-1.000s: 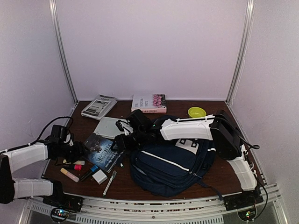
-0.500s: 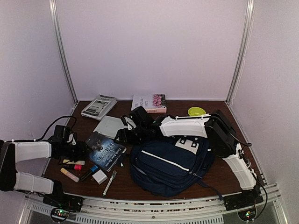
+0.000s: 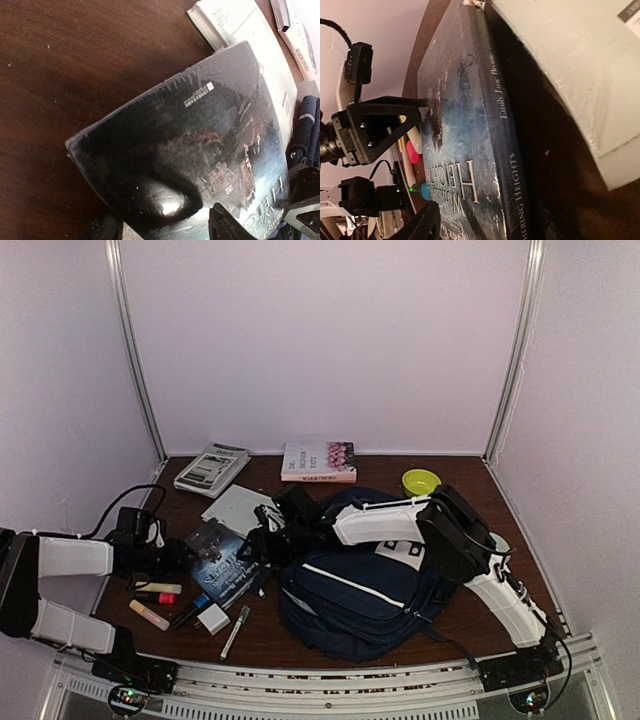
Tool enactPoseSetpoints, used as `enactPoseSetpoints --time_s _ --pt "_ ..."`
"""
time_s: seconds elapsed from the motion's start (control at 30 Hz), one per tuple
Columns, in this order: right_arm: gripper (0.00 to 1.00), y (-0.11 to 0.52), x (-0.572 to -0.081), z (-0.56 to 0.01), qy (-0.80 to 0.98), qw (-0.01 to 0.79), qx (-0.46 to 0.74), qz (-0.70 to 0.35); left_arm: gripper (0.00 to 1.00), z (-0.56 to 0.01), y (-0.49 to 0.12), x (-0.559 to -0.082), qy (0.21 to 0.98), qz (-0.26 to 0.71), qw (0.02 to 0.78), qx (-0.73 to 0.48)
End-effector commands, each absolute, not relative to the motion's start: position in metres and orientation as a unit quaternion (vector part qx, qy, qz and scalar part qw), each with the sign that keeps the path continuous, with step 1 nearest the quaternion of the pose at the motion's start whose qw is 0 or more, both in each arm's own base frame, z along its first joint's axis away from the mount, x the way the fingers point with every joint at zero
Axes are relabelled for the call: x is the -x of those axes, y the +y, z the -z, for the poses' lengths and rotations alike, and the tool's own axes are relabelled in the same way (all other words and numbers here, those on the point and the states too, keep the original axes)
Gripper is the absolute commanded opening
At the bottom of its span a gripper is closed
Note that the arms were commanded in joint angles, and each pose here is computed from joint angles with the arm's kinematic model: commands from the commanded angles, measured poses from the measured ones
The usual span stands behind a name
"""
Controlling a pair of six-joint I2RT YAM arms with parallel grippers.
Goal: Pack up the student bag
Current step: Pick up the book from the center of the board.
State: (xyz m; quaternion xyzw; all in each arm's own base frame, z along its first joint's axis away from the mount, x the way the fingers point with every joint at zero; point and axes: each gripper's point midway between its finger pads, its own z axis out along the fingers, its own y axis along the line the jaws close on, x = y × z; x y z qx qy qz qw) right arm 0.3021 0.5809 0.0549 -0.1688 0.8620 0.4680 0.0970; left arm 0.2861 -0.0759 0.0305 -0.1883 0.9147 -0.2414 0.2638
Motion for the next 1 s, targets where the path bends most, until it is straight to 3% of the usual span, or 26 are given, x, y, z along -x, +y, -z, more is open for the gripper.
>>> enactPoseSetpoints --time_s 0.0,0.1,0.23,0.3,0.47,0.6,0.77,0.97 --pt "0.59 0.609 -0.272 -0.093 0.794 0.045 0.177 -0.580 0.61 -0.024 -0.083 -0.283 0.917 0.255 0.251 0.175" --pt "0.49 0.612 -0.274 -0.107 0.780 0.053 0.172 -0.600 0.60 -0.026 -0.084 -0.283 0.916 0.259 0.253 0.174" --pt "0.23 0.615 -0.278 -0.119 0.769 0.061 0.163 -0.615 0.60 -0.031 -0.085 -0.282 0.914 0.262 0.259 0.172" --pt "0.15 0.615 -0.278 -0.124 0.767 0.064 0.162 -0.618 0.60 -0.036 -0.085 -0.281 0.912 0.264 0.264 0.169" --pt "0.08 0.608 -0.276 -0.150 0.758 0.080 0.161 -0.627 0.65 -0.072 -0.084 -0.278 0.903 0.267 0.303 0.147" --pt "0.00 0.600 -0.274 -0.193 0.739 0.105 0.167 -0.644 0.80 -0.119 -0.076 -0.272 0.889 0.255 0.360 0.127" --pt "0.00 0.587 -0.275 -0.256 0.717 0.152 0.175 -0.658 0.97 -0.174 -0.068 -0.260 0.862 0.249 0.425 0.115" --pt "0.00 0.567 -0.265 -0.332 0.678 0.193 0.193 -0.682 0.98 -0.219 -0.074 -0.245 0.833 0.282 0.465 0.100"
